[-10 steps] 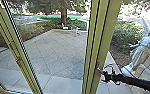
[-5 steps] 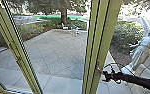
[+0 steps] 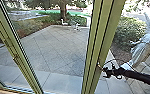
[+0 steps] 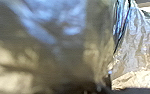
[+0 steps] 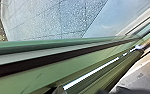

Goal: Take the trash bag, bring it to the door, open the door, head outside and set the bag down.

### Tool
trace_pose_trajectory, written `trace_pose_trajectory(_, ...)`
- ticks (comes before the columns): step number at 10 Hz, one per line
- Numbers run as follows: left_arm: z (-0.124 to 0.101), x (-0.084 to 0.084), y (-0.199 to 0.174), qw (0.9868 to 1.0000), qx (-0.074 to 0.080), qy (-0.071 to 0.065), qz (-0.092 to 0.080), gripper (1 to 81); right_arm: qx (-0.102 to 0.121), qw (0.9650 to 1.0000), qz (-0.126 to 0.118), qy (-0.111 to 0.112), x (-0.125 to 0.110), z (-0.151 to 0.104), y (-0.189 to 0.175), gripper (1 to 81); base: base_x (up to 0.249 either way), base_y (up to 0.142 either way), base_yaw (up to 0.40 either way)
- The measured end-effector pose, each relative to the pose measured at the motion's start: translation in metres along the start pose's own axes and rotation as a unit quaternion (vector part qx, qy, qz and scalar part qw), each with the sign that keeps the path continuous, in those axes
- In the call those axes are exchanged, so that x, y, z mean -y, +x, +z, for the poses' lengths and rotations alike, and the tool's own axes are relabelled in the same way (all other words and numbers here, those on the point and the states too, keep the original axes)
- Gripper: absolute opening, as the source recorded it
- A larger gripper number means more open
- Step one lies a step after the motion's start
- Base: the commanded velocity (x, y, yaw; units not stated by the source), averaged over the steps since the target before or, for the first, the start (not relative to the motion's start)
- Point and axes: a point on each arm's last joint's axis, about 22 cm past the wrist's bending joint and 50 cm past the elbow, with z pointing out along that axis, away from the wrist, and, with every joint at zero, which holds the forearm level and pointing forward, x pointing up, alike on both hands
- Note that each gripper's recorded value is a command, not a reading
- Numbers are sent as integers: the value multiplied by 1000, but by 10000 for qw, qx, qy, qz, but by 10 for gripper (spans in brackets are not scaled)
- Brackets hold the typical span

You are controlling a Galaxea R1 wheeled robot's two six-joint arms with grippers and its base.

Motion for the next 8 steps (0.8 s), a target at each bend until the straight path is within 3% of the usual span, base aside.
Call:
trace_pose_trajectory(2, 3, -1, -6, 9999, 96, -22, -44, 10, -37, 10000, 81, -20, 2, 4, 11, 811, 87, 0, 0)
trace_pose_trajectory(4, 3, -1, -9, 9999, 136, -29, -63, 10, -365, 9990, 191, 188, 14, 6, 31, 811, 87, 0, 0)
trace_pose_trajectory(6, 3, -1, -9, 9999, 147, -32, -68, 10, -915, 9933, 300, 641, 29, 7, 56, 811, 76, 0, 0)
trace_pose_trajectory(8, 2, 0, -10, 9998, 178, -34, -80, 10, -1251, 9869, 410, 935, 42, 6, 74, 811, 0, 0, 0)
